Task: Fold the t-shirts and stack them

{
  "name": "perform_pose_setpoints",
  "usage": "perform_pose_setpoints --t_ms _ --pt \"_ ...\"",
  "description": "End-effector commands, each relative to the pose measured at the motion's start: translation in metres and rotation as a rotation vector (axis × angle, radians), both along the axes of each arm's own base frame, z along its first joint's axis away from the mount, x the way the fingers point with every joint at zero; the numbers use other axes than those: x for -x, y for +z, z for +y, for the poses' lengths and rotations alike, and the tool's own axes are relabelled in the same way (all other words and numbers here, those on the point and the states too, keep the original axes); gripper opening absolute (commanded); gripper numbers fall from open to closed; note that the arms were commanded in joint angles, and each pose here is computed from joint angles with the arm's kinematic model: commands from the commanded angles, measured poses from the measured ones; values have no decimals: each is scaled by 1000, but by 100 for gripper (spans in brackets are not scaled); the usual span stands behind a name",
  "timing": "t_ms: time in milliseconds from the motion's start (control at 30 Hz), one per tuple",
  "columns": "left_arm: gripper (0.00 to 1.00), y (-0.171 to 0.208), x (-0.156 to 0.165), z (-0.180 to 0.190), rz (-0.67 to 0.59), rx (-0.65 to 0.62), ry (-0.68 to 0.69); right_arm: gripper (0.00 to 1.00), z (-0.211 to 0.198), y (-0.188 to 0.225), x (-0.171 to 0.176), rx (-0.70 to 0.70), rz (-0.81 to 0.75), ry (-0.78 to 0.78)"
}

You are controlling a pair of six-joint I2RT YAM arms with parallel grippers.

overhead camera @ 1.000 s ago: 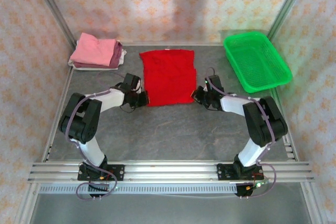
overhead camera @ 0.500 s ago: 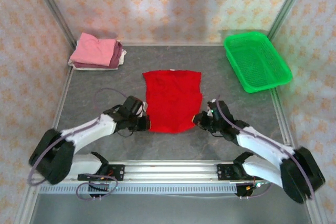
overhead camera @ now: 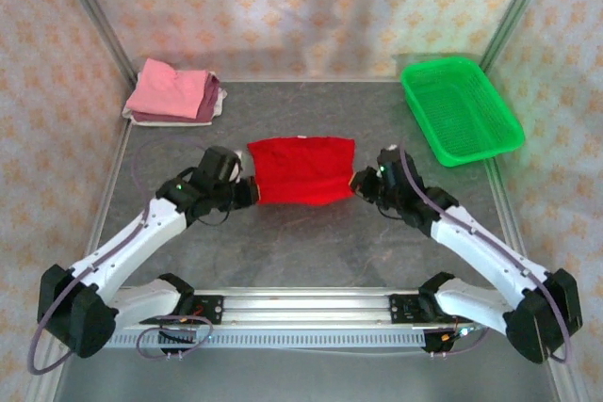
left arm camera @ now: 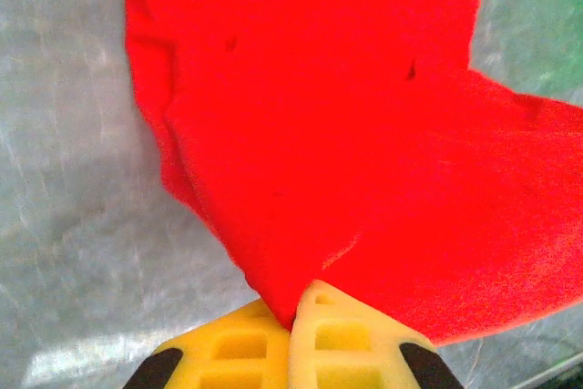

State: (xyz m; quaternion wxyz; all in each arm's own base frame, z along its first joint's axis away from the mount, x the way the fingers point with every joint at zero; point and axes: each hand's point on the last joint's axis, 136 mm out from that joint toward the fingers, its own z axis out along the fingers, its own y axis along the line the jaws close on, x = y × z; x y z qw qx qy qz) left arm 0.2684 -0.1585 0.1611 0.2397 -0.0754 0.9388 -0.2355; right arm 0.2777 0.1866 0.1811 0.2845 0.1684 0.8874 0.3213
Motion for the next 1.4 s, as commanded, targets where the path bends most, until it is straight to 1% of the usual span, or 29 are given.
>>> perform_pose_setpoints --t_ms 0,33,133,200,367,500,600,633,667,700,733,767,833,900,933,1000,1067,1100,1167,1267,1333,1367 --pt "0 28 -27 5 -52 -14 8 0 -6 20 -30 73 -67 -21" --pt "0 33 -37 6 -65 -23 -4 0 -5 26 -39 68 -77 -20" --pt "0 42 -60 7 -90 -28 -4 0 0 29 -67 56 -83 -17" --pt "0 45 -74 10 -111 -53 2 0 4 31 -81 58 -85 -6" --pt "0 39 -116 16 -116 -39 20 0 6 29 -119 44 -85 -14" --pt "0 33 -147 24 -113 -70 37 0 8 18 -149 44 -65 -25" --pt "0 24 -182 34 -110 -98 53 0 5 6 -183 49 -54 -42" --pt "2 20 -198 39 -105 -109 64 1 4 3 -199 43 -57 -51" --pt "15 15 -214 42 -99 -110 62 12 4 0 -215 29 -65 -50" --pt "28 10 -228 45 -89 -115 66 27 7 1 -229 9 -71 -36" --pt "39 -3 -244 51 -64 -130 81 39 11 -2 -246 -5 -65 -17" --pt "46 -10 -258 58 -54 -149 102 42 12 -6 -260 -4 -48 -8" --pt "48 -22 -274 69 -33 -177 147 41 10 -8 -274 17 -25 -4" --pt "48 -23 -274 64 -23 -152 145 41 8 -6 -270 38 -16 7" --pt "49 -18 -268 58 -40 -143 137 41 11 -5 -260 45 -19 29" --pt "49 -14 -249 47 -75 -151 121 39 21 -7 -233 69 -23 80" --pt "49 -11 -226 35 -118 -152 91 36 36 -18 -201 72 -38 142" --pt "48 -13 -218 28 -134 -142 75 33 42 -25 -189 63 -44 155" --pt "42 -27 -204 13 -162 -111 24 23 56 -43 -171 5 -52 180" --pt "37 -65 -198 8 -158 -102 14 21 62 -77 -168 -51 -23 173" --pt "33 -93 -198 6 -111 -93 5 20 64 -101 -168 -51 17 177" --pt "31 -115 -196 5 -69 -96 -4 19 66 -112 -168 -55 34 180"
